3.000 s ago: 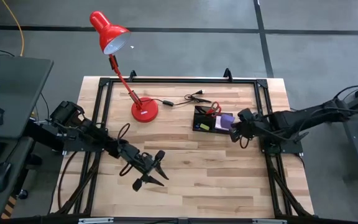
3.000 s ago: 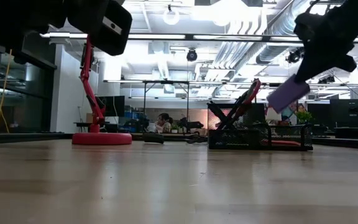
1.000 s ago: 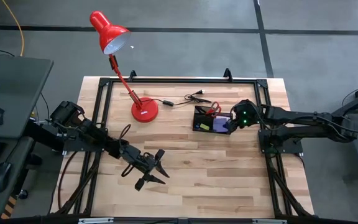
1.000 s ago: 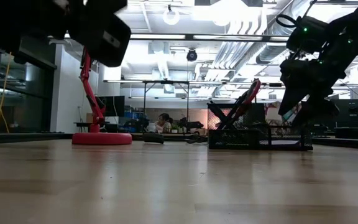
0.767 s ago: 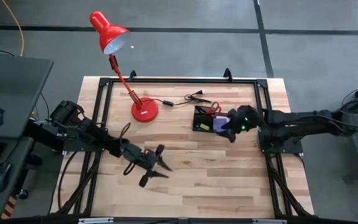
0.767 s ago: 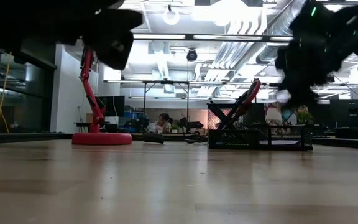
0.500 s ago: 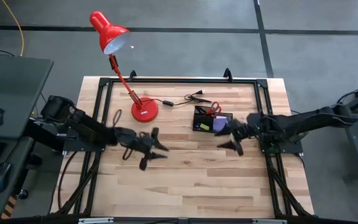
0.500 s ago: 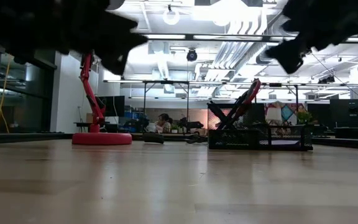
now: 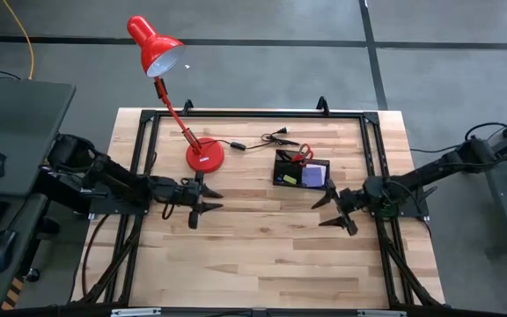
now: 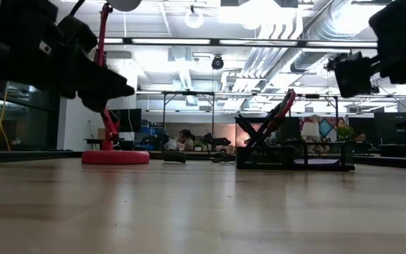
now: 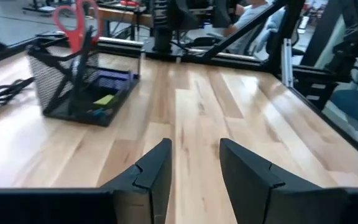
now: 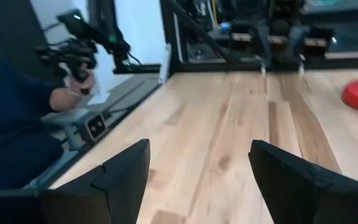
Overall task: Pick and place office supplies into organizer
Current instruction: Return to Home Position
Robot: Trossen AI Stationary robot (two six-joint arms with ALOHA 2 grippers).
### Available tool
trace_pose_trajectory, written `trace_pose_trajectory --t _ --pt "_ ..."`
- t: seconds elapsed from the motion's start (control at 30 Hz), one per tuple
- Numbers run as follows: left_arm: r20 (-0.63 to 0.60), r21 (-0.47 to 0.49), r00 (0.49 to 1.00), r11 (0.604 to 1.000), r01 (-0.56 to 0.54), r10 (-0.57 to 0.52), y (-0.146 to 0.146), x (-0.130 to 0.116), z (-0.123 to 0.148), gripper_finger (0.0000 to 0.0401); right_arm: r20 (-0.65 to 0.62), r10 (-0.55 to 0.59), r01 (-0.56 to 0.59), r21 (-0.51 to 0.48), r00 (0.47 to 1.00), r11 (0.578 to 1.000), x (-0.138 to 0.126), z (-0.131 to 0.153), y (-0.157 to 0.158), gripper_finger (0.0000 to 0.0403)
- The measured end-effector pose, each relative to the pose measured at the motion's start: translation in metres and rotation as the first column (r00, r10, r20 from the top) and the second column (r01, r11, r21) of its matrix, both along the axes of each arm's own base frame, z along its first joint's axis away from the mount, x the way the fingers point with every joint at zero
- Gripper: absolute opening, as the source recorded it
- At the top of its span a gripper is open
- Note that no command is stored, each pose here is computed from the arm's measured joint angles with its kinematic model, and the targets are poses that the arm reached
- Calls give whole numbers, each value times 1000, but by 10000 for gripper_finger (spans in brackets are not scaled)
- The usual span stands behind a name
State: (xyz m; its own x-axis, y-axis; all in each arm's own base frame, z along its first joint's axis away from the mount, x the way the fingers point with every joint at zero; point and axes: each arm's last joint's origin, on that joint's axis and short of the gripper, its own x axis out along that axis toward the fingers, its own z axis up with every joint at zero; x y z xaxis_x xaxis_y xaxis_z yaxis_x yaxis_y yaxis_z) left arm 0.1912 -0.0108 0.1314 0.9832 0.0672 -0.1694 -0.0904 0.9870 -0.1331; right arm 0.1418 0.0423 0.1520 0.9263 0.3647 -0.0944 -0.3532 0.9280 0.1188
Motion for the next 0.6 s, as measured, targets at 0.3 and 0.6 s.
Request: trace_pose_trajectory --t 0.3,0.6 --pt "-9 -9 998 998 -63 63 13 -29 -1 122 68 11 -9 -25 998 1000 -5 8 -6 266" --pt "6 4 997 997 -79 79 14 -49 15 122 36 -2 2 -8 999 1000 -17 10 -20 266"
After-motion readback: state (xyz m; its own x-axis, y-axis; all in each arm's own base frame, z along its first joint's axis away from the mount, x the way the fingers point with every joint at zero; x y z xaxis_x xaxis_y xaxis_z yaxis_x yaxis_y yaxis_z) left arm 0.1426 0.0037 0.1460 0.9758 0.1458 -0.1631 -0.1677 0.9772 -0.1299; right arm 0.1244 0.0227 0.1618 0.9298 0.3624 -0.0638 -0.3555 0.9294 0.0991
